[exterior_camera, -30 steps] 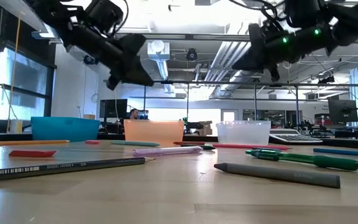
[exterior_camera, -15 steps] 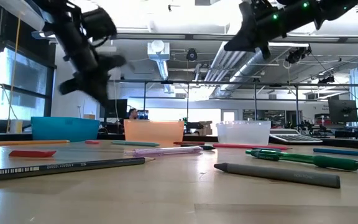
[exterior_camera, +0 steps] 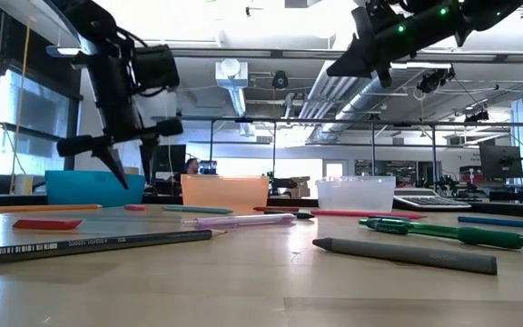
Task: Sort crayons/erasers/pens/pencils in bins
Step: Put the pink eraser into the blue bin
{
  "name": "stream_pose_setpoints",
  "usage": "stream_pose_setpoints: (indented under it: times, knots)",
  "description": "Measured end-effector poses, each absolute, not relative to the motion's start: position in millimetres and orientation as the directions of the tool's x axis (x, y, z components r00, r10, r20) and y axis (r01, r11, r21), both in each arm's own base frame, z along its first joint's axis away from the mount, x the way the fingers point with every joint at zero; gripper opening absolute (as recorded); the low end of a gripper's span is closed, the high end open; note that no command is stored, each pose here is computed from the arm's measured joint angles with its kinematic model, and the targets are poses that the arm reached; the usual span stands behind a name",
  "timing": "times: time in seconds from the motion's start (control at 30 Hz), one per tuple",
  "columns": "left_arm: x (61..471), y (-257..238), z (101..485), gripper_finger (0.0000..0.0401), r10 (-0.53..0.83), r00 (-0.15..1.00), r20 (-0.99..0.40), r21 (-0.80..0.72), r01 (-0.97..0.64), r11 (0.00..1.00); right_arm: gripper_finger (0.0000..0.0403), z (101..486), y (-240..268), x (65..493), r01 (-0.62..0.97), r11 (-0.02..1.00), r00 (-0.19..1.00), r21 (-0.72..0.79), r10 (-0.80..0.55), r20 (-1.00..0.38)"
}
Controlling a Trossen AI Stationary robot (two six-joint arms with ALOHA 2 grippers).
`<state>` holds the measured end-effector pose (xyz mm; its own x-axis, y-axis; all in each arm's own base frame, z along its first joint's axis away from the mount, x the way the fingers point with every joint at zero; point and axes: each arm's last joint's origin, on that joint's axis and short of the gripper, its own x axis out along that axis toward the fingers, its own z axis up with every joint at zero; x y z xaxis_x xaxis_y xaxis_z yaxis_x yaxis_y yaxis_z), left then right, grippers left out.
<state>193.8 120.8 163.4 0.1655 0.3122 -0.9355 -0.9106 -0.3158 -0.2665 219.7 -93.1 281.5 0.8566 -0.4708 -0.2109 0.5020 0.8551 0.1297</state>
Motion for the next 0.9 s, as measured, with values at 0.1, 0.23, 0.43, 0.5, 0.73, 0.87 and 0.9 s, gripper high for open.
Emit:
stream_pose_setpoints:
  times: [0.1, 0.23, 0.43, 0.5, 0.73, 0.87, 0.9]
  knots:
    - [195.3, 122.5, 155.3, 0.0181, 0.313, 0.120, -0.942, -0.243, -0.886, -0.394, 0.0000, 281.5, -99.9, 216.8, 0.503, 0.857, 0.855, 0.111, -0.474, -0.212]
    - [198.3, 125.7, 145.7, 0.0197, 0.336, 0.074, -0.939, -0.241, -0.838, -0.489, 0.0000, 281.5, -108.6, 212.6, 0.514, 0.852, 0.848, 0.103, -0.486, -0.212]
    - [206.9, 131.4, 133.9, 0.0200, 0.362, 0.083, -0.929, -0.286, -0.780, -0.557, 0.0000, 281.5, -117.8, 207.7, 0.511, 0.857, 0.847, 0.072, -0.487, -0.212]
    - [207.5, 131.9, 130.8, 0.0200, 0.360, 0.068, -0.930, -0.282, -0.762, -0.583, 0.0000, 281.6, -120.3, 206.3, 0.514, 0.855, 0.845, 0.069, -0.491, -0.211]
    - [207.6, 132.3, 129.2, 0.0200, 0.364, 0.053, -0.930, -0.285, -0.729, -0.622, 0.0000, 281.6, -127.4, 201.9, 0.534, 0.845, 0.831, 0.038, -0.515, -0.211]
    - [207.9, 129.9, 128.8, 0.0200, 0.350, 0.053, -0.935, -0.275, -0.730, -0.625, 0.0000, 281.6, -131.0, 199.6, 0.546, 0.838, 0.822, 0.024, -0.529, -0.211]
    - [208.2, 128.6, 128.6, 0.0199, 0.349, 0.049, -0.936, -0.274, -0.727, -0.630, 0.0000, 281.6, -131.6, 199.2, 0.548, 0.836, 0.820, 0.025, -0.532, -0.211]
